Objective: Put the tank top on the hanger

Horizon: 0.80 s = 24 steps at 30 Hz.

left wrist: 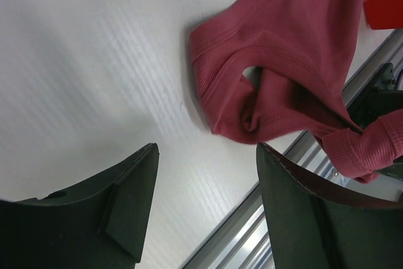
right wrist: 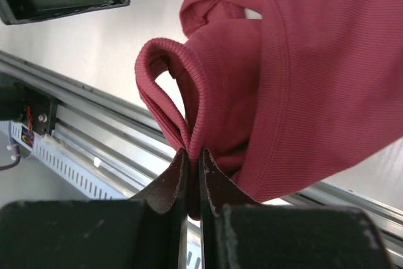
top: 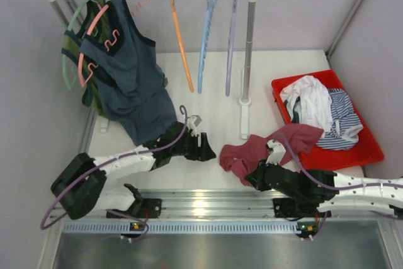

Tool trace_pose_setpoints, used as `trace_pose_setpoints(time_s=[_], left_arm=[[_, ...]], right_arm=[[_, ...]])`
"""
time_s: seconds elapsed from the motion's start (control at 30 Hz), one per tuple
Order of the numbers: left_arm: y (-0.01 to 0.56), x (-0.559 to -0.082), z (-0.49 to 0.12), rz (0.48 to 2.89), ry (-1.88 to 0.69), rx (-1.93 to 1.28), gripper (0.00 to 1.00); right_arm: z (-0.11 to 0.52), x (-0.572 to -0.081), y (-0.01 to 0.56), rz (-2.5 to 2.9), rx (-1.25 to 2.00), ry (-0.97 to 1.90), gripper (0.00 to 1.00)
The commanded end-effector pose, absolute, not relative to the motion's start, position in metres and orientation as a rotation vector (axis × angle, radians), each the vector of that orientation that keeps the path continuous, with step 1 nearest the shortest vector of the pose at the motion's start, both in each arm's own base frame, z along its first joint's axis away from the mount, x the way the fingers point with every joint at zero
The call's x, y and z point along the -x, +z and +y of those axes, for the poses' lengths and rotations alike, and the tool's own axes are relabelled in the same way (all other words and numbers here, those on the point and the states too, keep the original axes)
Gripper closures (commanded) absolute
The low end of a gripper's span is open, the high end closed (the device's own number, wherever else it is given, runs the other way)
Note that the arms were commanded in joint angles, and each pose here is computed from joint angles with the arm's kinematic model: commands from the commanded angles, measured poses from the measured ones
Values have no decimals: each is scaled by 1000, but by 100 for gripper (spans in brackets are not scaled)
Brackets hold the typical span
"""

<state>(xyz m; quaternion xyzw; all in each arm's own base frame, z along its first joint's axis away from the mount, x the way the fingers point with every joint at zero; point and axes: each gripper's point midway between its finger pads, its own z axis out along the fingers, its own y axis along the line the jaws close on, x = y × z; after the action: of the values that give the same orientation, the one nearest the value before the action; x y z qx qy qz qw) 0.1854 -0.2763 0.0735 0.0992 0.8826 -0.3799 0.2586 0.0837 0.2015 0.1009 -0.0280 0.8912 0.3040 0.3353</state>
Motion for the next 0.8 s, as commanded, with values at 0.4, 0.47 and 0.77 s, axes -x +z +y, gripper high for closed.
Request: trace_pose_setpoints(time_s=[0.4, 0.47, 0.77], left_arm=[[45, -204, -354, 2353, -1228, -504, 35], [40, -200, -359, 2357, -1244, -510, 37], [53, -200, -331, 2383, -1090, -417, 100]], right_arm=[[182, -101, 132, 2230, 15, 713, 98], [182, -105, 141, 2207, 22, 702, 97], [186, -119, 197, 2096, 105, 659, 96]])
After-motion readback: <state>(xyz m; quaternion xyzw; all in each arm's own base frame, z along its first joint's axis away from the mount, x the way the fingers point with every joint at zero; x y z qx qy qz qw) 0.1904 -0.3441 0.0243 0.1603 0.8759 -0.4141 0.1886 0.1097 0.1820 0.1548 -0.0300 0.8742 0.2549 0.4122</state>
